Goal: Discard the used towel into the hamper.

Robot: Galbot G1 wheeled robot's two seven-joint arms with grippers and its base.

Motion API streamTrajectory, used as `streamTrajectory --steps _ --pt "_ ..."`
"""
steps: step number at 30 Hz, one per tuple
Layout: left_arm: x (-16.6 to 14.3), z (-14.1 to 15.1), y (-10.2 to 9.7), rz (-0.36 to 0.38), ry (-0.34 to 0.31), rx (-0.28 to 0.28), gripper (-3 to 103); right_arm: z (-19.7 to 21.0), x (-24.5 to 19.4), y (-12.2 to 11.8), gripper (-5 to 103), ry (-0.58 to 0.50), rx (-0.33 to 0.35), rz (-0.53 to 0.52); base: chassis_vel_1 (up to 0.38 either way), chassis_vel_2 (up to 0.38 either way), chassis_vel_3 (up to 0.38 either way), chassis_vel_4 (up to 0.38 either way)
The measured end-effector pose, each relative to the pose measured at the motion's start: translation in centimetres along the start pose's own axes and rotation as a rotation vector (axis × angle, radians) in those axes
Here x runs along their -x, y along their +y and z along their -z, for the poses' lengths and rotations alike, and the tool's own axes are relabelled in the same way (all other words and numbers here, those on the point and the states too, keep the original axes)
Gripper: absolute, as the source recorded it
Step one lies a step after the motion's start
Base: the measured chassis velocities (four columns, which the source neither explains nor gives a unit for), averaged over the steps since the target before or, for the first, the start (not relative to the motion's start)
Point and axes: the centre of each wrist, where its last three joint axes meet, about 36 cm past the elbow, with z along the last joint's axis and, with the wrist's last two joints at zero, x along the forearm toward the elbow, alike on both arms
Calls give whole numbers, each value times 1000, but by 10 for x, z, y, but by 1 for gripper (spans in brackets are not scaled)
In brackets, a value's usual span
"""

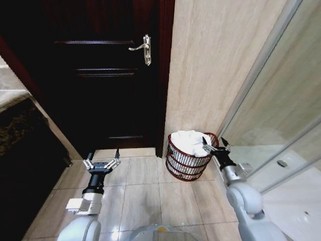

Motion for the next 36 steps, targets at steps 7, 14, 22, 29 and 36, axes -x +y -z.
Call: streamTrajectory --steps 7,14,22,29,36 --pt "2 0 2 -10 14 6 100 7 -14 12 100 -8 5 -32 0 0 0 0" --pt "4 -3 2 -13 19 -2 100 4 -15 17 100 7 11 -59 0 0 0 0" --pt "5 -9 2 -10 -10 -9 100 2 -11 14 100 48 -2 -56 0 0 0 0" --pt "4 -12 3 -7 -20 -12 100 -2 -7 12 100 63 3 -52 -16 17 18 -16" --pt "4 -13 5 -29 -28 -14 100 -4 -5 14 100 74 5 -46 -114 114 114 -117"
